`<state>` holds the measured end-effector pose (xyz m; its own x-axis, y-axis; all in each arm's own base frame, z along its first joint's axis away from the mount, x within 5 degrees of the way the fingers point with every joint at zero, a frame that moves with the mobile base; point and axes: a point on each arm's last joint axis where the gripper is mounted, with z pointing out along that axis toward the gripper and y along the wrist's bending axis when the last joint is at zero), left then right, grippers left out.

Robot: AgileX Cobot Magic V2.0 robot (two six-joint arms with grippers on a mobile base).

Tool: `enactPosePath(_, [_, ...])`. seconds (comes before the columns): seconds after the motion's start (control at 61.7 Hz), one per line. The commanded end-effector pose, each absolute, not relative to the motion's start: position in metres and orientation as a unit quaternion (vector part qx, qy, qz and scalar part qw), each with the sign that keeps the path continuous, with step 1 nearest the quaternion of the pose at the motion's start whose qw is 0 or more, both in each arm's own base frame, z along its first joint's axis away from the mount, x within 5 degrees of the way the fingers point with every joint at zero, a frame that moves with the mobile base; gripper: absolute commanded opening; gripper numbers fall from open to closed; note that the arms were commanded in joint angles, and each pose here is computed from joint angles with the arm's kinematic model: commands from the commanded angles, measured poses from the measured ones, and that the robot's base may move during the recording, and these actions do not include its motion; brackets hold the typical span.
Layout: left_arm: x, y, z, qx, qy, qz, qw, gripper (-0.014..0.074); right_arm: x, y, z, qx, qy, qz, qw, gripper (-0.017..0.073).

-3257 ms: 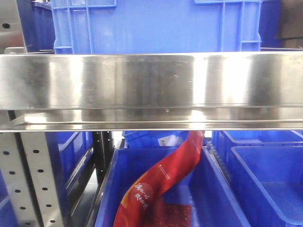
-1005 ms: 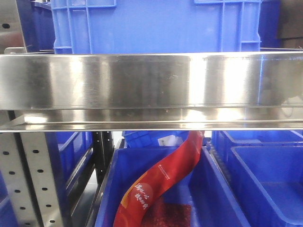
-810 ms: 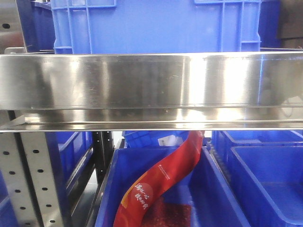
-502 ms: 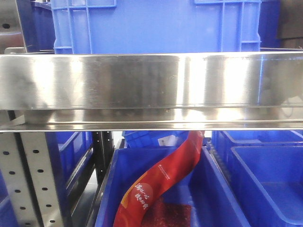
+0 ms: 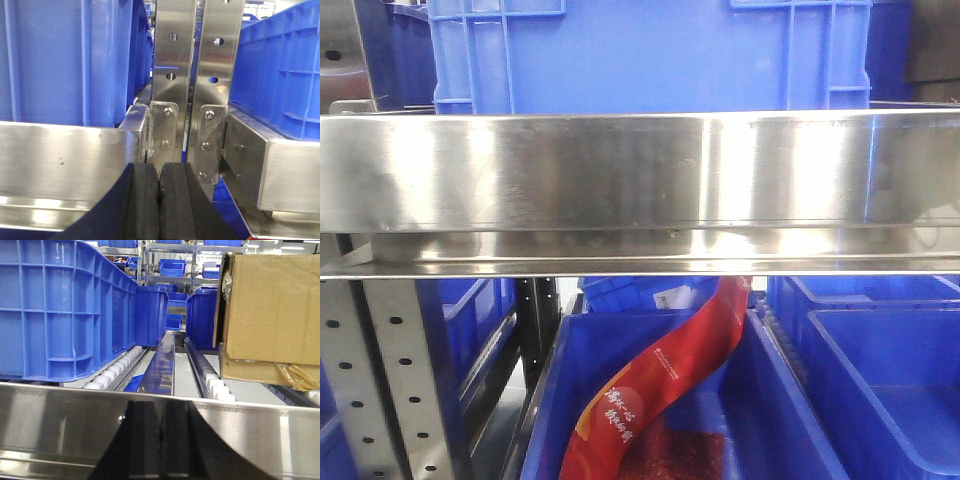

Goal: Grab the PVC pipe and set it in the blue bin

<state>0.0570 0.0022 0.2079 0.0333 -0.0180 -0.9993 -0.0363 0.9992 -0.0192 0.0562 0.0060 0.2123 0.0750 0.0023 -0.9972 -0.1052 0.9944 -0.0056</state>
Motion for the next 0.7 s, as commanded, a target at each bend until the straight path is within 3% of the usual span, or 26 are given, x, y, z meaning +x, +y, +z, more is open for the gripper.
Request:
enactPosePath(0.0, [0.0563,0.0023,0.2099,-0.021,0.688,0.006,0.725,-0.0111,0.0558,0.0056,0.2139,-0.036,0.672,0.035,0.739,-0.0169])
enactPosePath(0.681, [0.0563,0.0023,0.2099,-0.021,0.688,0.006,0.725,-0.0111,0.0558,0.0056,0.2139,-0.036,0.672,0.035,0.739,-0.0169])
